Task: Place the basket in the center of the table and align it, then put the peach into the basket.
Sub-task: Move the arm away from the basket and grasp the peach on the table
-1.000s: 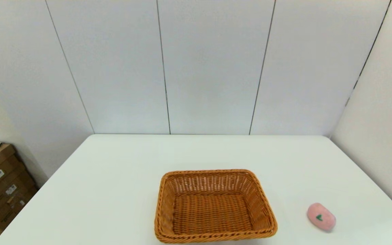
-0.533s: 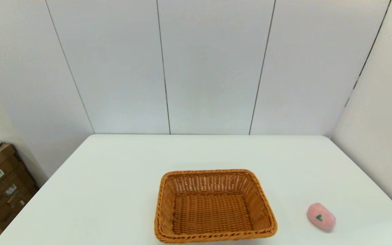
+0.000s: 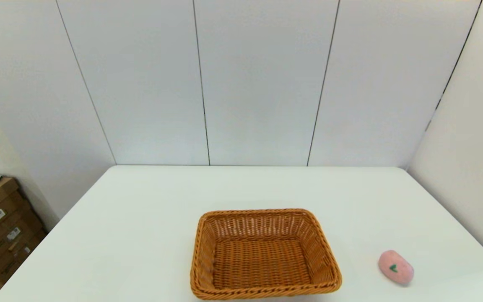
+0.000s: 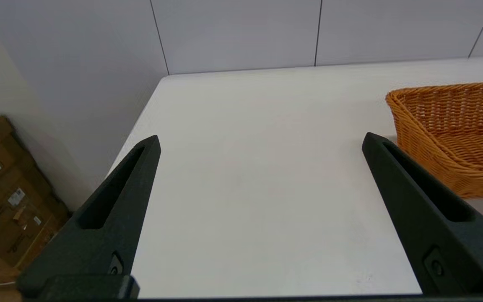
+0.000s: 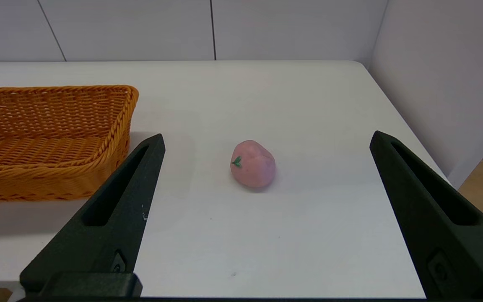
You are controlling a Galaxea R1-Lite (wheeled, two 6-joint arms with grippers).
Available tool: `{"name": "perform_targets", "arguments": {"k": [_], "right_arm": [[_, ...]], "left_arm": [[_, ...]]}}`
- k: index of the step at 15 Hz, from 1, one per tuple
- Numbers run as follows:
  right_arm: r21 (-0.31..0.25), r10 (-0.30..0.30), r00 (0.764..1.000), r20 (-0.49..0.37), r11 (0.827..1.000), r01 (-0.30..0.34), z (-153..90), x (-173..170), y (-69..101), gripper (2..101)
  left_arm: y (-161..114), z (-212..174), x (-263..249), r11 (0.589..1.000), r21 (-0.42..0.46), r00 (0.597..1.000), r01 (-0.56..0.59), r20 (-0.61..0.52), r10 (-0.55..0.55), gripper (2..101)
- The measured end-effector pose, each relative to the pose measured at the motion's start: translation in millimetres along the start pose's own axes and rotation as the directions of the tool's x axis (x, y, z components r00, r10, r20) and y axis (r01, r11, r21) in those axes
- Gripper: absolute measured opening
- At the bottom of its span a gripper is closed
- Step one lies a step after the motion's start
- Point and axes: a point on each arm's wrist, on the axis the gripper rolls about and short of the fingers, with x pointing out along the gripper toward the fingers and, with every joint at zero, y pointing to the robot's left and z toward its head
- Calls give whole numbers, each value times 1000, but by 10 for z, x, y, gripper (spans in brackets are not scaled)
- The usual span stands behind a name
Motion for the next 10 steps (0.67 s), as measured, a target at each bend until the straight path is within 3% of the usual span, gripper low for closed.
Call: {"name": "perform_targets", "arguments": {"k": [6, 10], "right_arm": [[5, 1, 1000, 0, 1000, -1, -3, 1, 0, 971], [8, 0, 1000, -1, 1000, 0, -4, 1, 0, 971]], "left_arm": [[5, -51, 17, 996, -82, 1000, -29, -8, 29, 978], [7, -52, 17, 996, -86, 999, -35, -9, 35, 978]]}}
